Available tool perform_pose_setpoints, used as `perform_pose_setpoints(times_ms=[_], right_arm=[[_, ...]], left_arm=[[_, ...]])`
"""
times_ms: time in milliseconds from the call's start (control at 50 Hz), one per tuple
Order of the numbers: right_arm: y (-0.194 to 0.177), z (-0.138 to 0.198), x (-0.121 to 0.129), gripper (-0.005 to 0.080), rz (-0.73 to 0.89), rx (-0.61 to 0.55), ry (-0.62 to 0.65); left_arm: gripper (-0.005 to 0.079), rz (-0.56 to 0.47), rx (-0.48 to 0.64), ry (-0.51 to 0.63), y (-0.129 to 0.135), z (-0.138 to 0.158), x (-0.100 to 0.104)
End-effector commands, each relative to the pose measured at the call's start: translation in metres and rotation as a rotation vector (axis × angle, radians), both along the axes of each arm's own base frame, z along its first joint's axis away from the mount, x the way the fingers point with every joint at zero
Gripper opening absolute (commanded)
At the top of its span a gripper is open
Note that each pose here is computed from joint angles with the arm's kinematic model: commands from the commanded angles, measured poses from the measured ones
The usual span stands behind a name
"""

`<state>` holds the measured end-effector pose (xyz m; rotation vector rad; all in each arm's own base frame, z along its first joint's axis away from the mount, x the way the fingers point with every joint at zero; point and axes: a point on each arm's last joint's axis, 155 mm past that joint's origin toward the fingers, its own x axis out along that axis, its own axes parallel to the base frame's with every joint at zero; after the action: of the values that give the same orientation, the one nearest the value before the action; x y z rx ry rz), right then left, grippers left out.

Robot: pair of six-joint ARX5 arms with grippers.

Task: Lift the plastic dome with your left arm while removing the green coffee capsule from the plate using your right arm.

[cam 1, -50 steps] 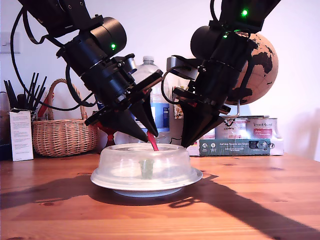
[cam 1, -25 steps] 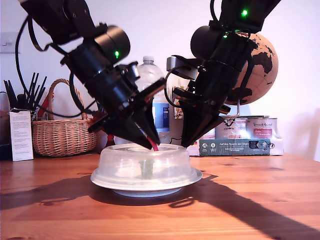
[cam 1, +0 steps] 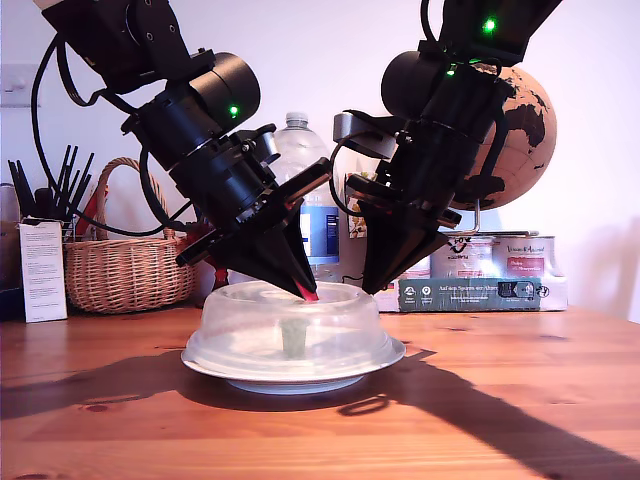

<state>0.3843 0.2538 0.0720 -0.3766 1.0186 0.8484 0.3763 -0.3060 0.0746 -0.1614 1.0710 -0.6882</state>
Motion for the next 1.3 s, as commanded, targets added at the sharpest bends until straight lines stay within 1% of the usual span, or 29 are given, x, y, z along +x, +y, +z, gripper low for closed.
perform_pose_setpoints(times_ms=[0, 100, 240, 420, 700, 840, 940, 1040, 1120, 1280], right_arm=[[-0.001, -0.005, -0.002, -0.0012, 0.008, -0.002, 0.011], [-0.003, -0.006, -0.002, -0.0013, 0.015, -0.005, 0.01], [-0.001, -0.003, -0.003, -0.0013, 0.022, 0.029, 0.026], [-0.008, 0.011, 0.0, -0.0013, 0.012, 0.05, 0.008], [-0.033, 0.032, 0.005, -0.0013, -0.021, 0.061, -0.013], [-0.046, 0.03, 0.007, -0.0013, -0.045, 0.053, 0.0], [-0.054, 0.03, 0.01, -0.0013, -0.066, 0.052, 0.004], [-0.054, 0.03, 0.01, -0.0013, -0.066, 0.055, 0.006], [-0.053, 0.03, 0.01, -0.0012, -0.056, 0.058, 0.002], [-0.042, 0.035, 0.007, -0.0013, -0.019, 0.114, 0.01]], left_arm=[[-0.0022, -0.023, -0.016, -0.007, -0.008, 0.0, 0.001], [-0.0022, -0.025, -0.019, -0.005, -0.008, 0.002, 0.001], [-0.0022, -0.026, -0.018, -0.007, -0.01, 0.009, 0.003], [-0.0022, -0.04, -0.01, -0.014, -0.011, 0.018, 0.005], [-0.0022, -0.044, -0.013, -0.006, -0.013, 0.028, 0.005], [-0.0022, -0.05, -0.014, -0.016, -0.014, 0.038, 0.008], [-0.0022, -0.051, -0.016, -0.032, -0.014, 0.047, 0.013], [-0.0022, -0.051, -0.014, -0.051, -0.01, 0.053, 0.019], [-0.0022, -0.036, -0.009, -0.069, -0.004, 0.059, 0.027], [-0.0022, -0.004, 0.011, -0.095, 0.015, 0.064, 0.043]])
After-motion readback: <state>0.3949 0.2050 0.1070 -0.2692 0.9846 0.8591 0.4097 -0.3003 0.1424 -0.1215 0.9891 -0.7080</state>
